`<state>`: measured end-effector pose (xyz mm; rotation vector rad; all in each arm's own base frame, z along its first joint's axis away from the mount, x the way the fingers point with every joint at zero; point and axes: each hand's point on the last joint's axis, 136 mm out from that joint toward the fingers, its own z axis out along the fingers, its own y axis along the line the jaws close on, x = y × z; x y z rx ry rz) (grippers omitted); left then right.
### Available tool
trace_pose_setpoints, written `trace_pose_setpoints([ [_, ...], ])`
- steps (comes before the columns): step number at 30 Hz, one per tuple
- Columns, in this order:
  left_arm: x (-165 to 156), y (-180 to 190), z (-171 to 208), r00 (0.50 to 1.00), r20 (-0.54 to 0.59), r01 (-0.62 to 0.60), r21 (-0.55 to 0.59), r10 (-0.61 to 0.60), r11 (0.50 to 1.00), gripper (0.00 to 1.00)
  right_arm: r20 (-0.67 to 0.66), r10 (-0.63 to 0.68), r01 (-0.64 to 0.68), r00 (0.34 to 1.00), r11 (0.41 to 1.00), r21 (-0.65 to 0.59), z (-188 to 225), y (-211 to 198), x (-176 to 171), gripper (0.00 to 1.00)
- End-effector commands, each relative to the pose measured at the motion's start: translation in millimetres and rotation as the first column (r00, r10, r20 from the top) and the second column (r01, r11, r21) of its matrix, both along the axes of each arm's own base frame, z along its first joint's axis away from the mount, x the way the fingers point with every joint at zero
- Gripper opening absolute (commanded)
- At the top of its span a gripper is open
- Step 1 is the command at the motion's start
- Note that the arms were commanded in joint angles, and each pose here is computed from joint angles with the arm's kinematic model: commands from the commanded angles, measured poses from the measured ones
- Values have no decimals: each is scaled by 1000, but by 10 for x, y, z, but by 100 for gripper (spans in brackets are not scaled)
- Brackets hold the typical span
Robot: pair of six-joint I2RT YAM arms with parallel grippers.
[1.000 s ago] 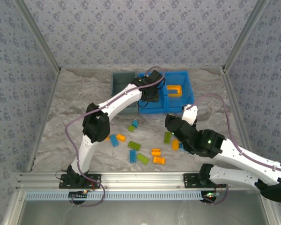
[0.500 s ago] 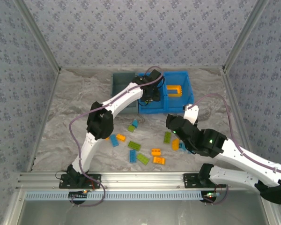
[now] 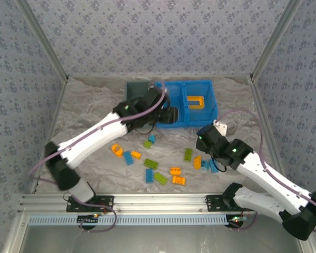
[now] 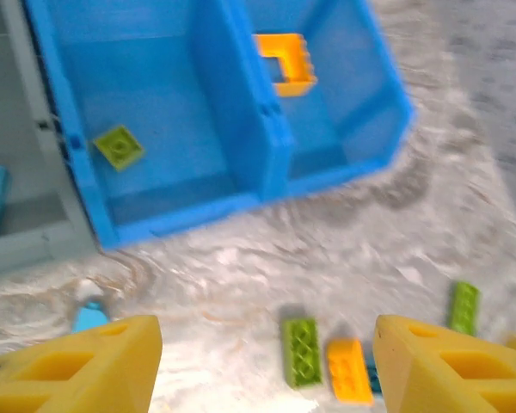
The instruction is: Sort the legos into containers by color
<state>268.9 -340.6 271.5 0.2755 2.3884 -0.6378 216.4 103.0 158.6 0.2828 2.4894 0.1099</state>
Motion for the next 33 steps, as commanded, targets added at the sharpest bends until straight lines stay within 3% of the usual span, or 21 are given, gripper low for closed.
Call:
trace_pose_setpoints([
  [1,-420,-43,-476,995,-38,94,7,-94,996,66,-184,114,-107,976,993,45,-401,143,-168,61],
  [5,-880,99,-886,989,-87,120,19,-117,993,66,-250,142,-128,958,989,70,-613,137,-45,60],
  [9,-1097,165,-1094,987,-104,128,40,-124,991,65,-282,185,-157,941,980,118,-755,149,111,53],
  [15,-1246,127,-1072,984,-48,171,52,-169,984,65,-392,233,-182,890,970,162,-1033,231,78,46],
  [21,-1417,-17,-1011,972,-2,234,19,-234,972,65,-421,245,-188,873,967,173,-1162,234,38,44],
  [33,-1421,-58,-1025,973,-4,231,29,-231,973,65,-478,249,-186,842,967,176,-1288,225,-60,39],
])
